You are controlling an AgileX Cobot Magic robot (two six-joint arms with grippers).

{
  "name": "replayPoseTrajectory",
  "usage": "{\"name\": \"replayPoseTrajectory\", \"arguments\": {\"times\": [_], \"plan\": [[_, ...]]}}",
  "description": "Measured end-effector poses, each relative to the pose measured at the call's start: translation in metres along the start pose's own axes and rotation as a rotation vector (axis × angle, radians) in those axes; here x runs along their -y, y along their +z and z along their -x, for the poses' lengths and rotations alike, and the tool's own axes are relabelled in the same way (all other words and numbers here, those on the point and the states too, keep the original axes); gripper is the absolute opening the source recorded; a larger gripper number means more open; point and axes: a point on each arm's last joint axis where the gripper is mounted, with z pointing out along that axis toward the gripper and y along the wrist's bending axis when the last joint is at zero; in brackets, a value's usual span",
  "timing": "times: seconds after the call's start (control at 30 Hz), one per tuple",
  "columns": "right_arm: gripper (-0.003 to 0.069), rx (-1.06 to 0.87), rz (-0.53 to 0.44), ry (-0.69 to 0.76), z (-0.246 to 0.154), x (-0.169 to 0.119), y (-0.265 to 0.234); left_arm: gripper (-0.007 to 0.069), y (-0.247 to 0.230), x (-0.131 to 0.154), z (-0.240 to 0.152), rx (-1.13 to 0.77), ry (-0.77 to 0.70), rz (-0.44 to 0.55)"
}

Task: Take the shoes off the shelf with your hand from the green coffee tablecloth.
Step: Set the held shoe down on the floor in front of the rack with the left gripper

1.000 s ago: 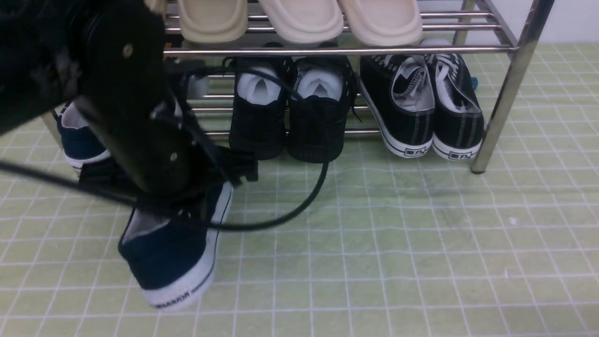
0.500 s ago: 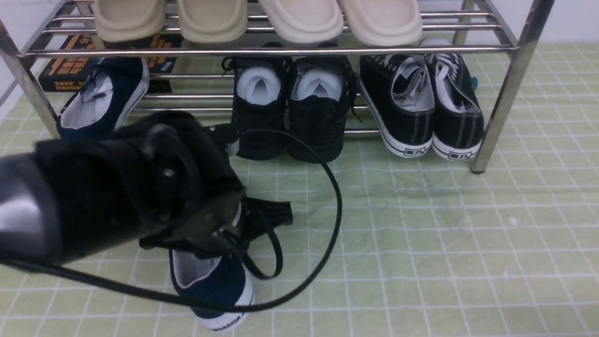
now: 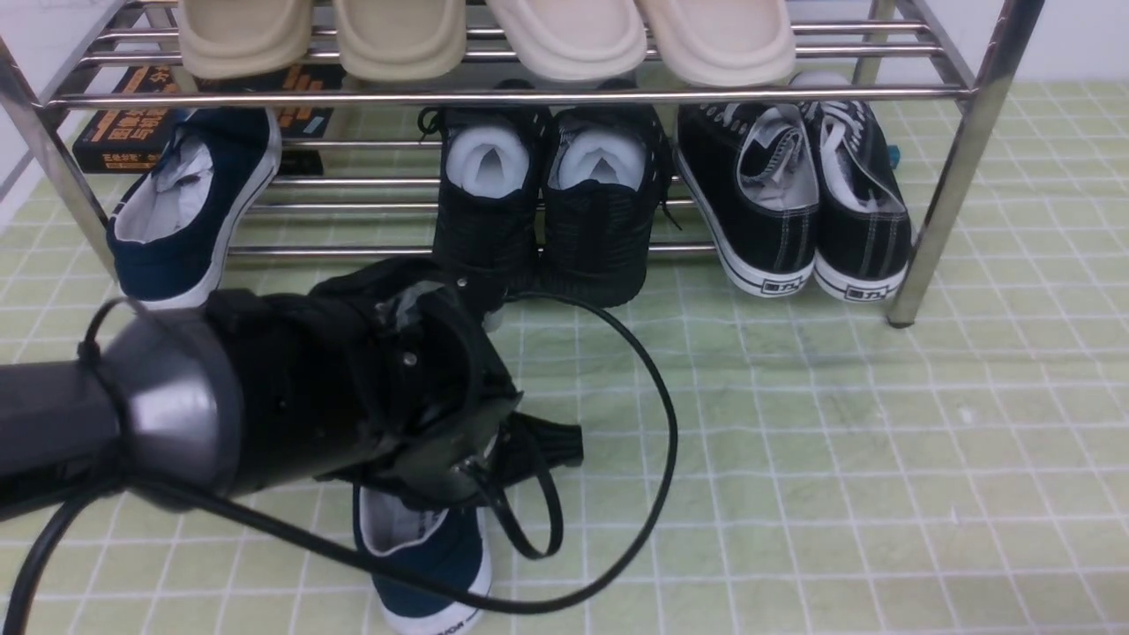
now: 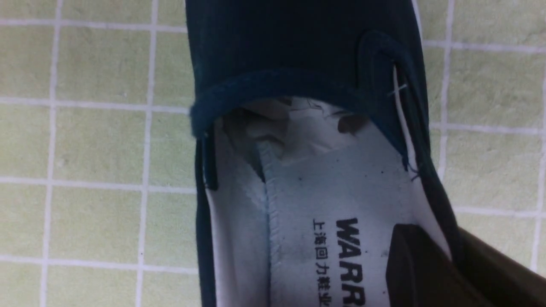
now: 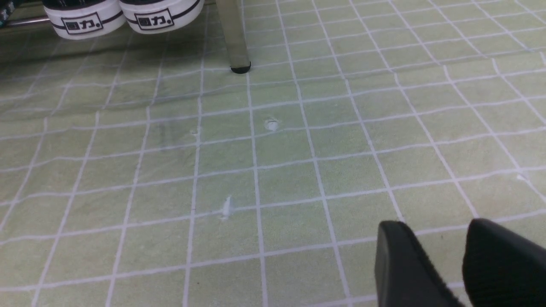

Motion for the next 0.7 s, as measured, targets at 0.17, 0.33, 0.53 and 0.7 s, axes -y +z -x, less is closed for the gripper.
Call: {"name": "replayPoseTrajectory", "arguments": {"times": [0.17,0.33,0.53,0.7], "plan": [[0.0237,0.0,0.0,0.0,0.0,0.0,0.0,0.0038,0.0,0.001,-0.002,-0.023,0.038,-0.013],[0.0237,0.0,0.0,0.0,0.0,0.0,0.0,0.0046,0.0,0.004,-0.007,-0.075,0.05,-0.045],[0.0237,0.0,0.0,0.0,0.0,0.0,0.0,0.011,-0.001,0.005,-0.012,-0.125,0.074,-0.063],[0.0237,0.0,0.0,0.0,0.0,0.0,0.0,0.0286,-0.003,0.006,-0.011,-0.136,0.075,-0.061]]}}
